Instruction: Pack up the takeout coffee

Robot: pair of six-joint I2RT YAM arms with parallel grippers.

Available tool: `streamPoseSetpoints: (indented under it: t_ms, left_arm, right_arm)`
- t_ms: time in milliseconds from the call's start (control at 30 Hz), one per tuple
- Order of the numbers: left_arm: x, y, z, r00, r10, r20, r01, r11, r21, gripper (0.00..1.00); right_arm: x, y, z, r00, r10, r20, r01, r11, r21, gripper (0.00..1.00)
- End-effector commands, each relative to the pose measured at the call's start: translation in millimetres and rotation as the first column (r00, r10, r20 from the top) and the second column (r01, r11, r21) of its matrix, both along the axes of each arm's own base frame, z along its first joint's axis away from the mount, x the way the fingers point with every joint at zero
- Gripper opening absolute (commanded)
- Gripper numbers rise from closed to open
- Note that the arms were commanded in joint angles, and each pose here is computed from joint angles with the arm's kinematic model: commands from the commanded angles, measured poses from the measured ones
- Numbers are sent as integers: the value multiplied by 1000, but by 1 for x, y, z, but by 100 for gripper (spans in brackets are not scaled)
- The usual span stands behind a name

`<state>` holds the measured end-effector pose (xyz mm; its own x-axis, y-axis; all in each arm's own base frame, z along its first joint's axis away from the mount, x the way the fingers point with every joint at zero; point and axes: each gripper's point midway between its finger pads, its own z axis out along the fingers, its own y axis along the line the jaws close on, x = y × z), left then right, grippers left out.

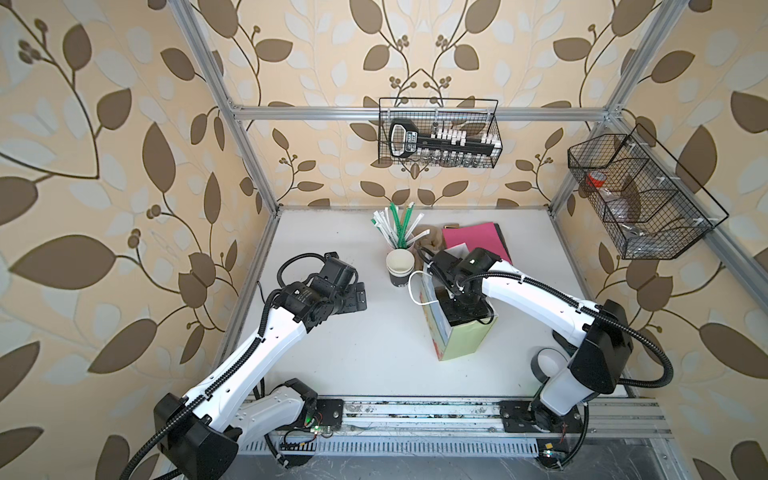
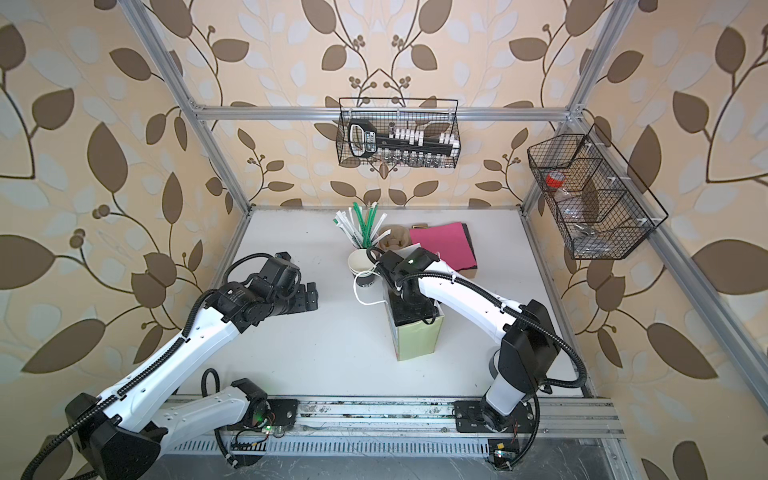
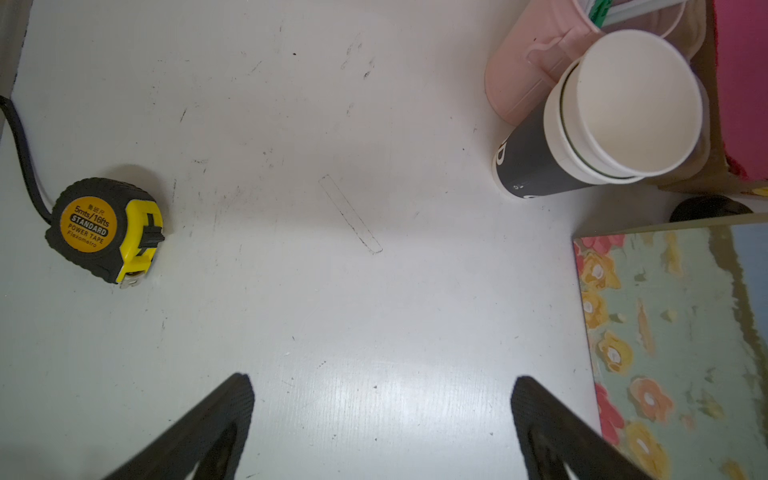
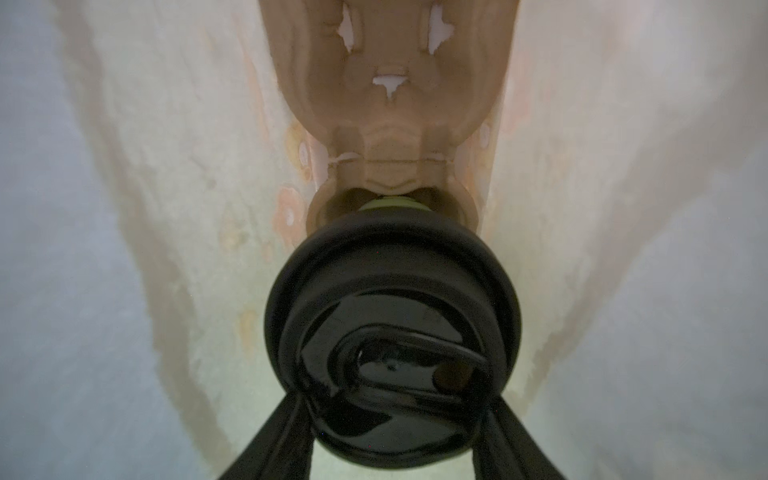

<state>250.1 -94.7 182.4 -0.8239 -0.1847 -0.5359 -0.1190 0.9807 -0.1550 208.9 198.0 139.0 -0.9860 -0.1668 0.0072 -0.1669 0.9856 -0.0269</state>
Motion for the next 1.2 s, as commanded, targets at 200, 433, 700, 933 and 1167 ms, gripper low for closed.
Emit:
streamPoseSetpoints:
  t_ms: [200, 433, 700, 933, 1167]
  left_arm:
    - [2, 1, 7, 1000, -13, 10, 13, 1000, 2, 99]
    - [1, 1, 6, 1000, -14, 9, 14, 1000, 3, 99]
    - [2, 1, 6, 1000, -14, 8, 14, 1000, 4, 99]
    - [1, 1, 6, 1000, -12, 9, 12, 1000, 6, 99]
    - [2, 0, 6, 1000, -14, 5, 14, 1000, 4, 99]
  right_arm:
    - [-4, -3, -19, 1000, 8, -28, -8, 1000, -19, 40]
    - [-3, -4, -23, 999, 8, -33, -9, 1000, -30, 40]
    - [-3, -3, -19, 1000, -12, -8, 12, 1000, -17, 40]
    - [-3, 0, -9, 999, -24, 34, 25, 1000, -7, 40]
    - [-5, 5, 12, 996, -37, 75, 35, 999, 25, 40]
